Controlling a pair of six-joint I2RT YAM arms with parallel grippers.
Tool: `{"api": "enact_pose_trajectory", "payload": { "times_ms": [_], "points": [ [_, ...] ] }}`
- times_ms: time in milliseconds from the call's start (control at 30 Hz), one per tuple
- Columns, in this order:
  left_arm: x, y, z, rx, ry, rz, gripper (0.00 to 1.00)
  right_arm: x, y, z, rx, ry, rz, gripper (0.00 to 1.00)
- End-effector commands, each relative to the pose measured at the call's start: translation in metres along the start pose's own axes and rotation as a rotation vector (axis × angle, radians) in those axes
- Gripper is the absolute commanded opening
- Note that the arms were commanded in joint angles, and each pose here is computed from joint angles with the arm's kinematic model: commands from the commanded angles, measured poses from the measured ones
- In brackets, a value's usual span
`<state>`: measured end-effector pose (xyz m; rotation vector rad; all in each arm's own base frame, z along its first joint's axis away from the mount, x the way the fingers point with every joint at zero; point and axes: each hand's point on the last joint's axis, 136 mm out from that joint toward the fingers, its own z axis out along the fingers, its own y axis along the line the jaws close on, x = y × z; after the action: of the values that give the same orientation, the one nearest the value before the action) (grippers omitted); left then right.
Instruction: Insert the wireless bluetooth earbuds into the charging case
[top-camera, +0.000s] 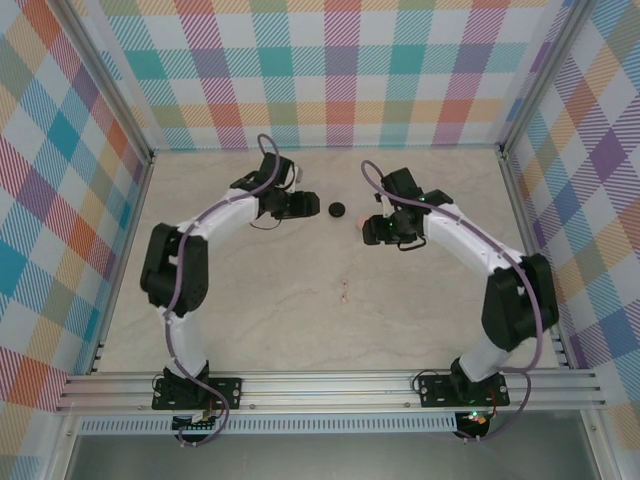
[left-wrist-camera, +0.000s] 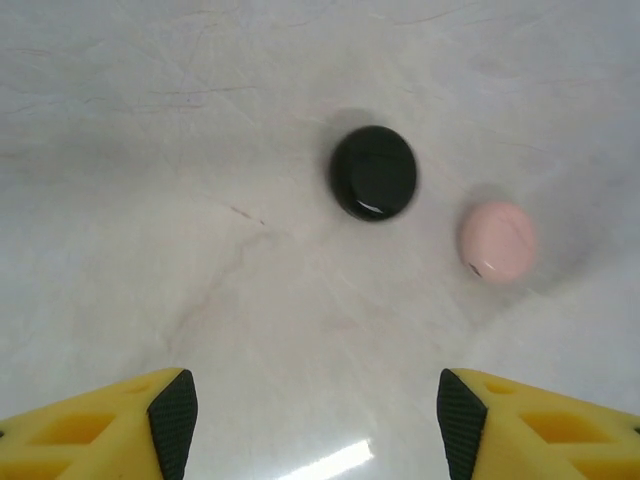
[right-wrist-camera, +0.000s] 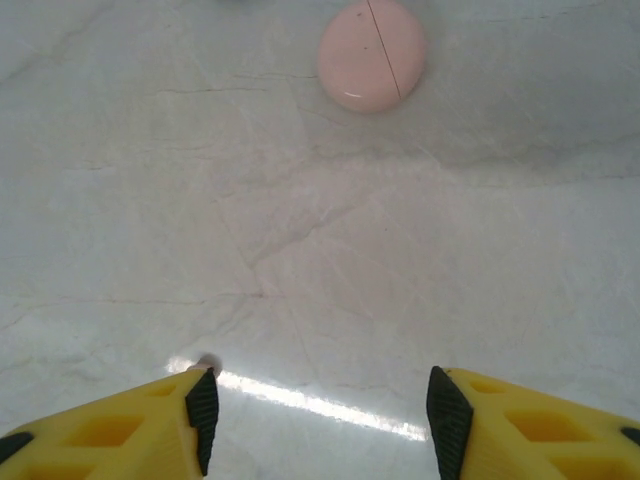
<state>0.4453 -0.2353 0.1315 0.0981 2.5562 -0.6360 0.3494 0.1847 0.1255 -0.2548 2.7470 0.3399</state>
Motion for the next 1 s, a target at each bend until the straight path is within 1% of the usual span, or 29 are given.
{"api": "enact_pose_trajectory", "payload": {
  "times_ms": [0, 100, 167, 300, 467, 767, 967],
  "points": [
    [0.023, -0.005, -0.032, 0.039, 0.026, -0.006, 0.64, -0.027, 0.004, 0.011, -0.029, -0.022, -0.058, 0.63],
    [0.044, -0.014, -0.053, 0.082, 0.055, -0.008, 0.64, -0.039, 0.002, 0.030, -0.037, 0.004, -0.067, 0.67],
    [0.055, -0.016, -0.065, 0.074, 0.069, -0.002, 0.64, -0.050, 0.002, 0.042, -0.044, 0.015, -0.070, 0.69],
    [0.073, -0.022, -0.087, 0.068, 0.085, -0.002, 0.65, -0.065, -0.003, 0.065, -0.015, 0.049, -0.054, 0.70],
    [0.084, -0.025, -0.106, 0.083, 0.060, -0.019, 0.65, -0.077, -0.013, 0.091, 0.052, 0.114, -0.037, 0.70],
    [0.087, -0.026, -0.113, 0.086, 0.050, -0.014, 0.65, -0.080, -0.025, 0.116, 0.113, 0.178, -0.042, 0.71],
    [0.088, -0.024, -0.113, 0.076, 0.059, -0.017, 0.66, -0.076, -0.019, 0.129, 0.075, 0.224, -0.045, 0.72]
  ]
}}
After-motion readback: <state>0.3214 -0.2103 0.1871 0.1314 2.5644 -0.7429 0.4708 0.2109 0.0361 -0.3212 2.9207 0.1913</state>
